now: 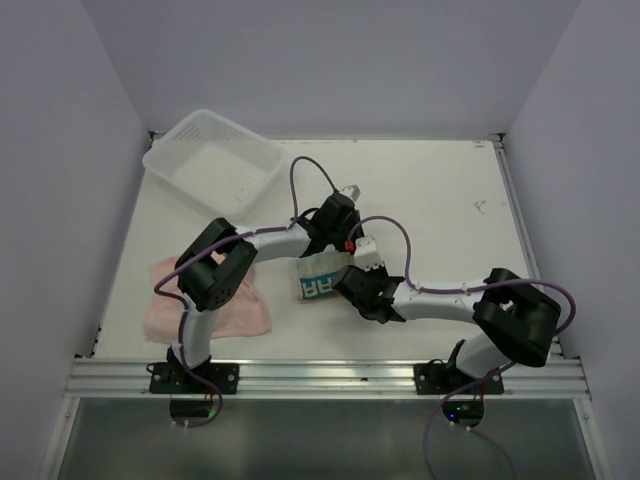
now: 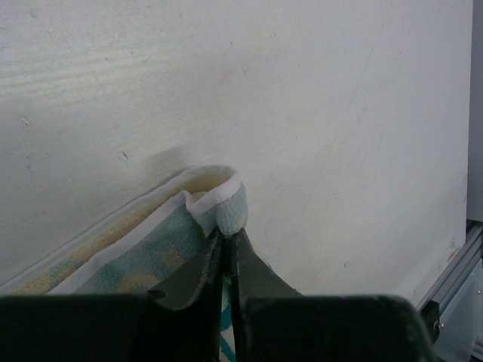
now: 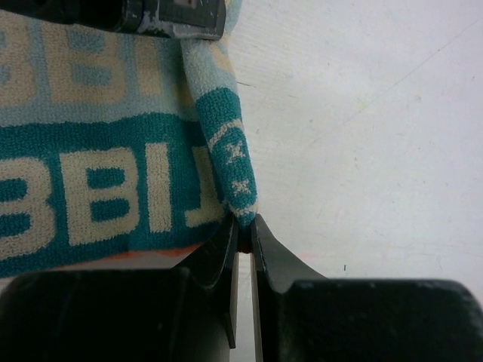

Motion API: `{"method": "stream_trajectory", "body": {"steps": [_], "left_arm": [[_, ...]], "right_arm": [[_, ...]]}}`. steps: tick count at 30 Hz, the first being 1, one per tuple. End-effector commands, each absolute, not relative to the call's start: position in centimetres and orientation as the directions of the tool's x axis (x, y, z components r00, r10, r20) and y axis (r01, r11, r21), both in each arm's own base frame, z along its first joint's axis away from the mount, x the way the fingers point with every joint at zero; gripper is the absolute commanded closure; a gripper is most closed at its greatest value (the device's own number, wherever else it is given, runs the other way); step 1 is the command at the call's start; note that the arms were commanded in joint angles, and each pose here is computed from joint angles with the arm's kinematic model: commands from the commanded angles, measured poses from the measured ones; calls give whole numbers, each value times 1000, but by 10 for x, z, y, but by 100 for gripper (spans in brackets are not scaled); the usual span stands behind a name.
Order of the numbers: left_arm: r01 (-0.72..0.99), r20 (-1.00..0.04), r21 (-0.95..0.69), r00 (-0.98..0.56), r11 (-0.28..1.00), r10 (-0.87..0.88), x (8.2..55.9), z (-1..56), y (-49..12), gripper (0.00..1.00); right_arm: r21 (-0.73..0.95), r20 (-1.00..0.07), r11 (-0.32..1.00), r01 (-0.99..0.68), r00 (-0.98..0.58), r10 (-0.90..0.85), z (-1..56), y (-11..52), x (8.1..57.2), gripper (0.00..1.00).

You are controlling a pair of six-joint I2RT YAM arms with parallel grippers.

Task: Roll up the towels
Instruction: Roll the towel

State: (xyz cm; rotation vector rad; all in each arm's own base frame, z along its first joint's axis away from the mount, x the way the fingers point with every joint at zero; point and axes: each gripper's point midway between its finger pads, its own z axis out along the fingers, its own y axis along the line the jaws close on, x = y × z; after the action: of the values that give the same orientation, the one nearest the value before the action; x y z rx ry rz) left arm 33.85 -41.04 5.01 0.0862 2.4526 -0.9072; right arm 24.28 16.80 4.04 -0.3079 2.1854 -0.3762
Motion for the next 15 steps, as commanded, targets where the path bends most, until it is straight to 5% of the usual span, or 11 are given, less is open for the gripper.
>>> {"method": "stream_trajectory", "body": {"steps": [1, 15], "left_arm": [[257, -596, -588, -779, 767, -195, 368, 88, -400, 100], [244, -604, -543, -778, 804, -172, 363, 72, -384, 100]], "right_arm": [[-421, -723, 904, -75, -575, -384, 45, 166, 244, 100], [-404, -717, 909, -104, -580, -385, 23, 171, 243, 100]]}}
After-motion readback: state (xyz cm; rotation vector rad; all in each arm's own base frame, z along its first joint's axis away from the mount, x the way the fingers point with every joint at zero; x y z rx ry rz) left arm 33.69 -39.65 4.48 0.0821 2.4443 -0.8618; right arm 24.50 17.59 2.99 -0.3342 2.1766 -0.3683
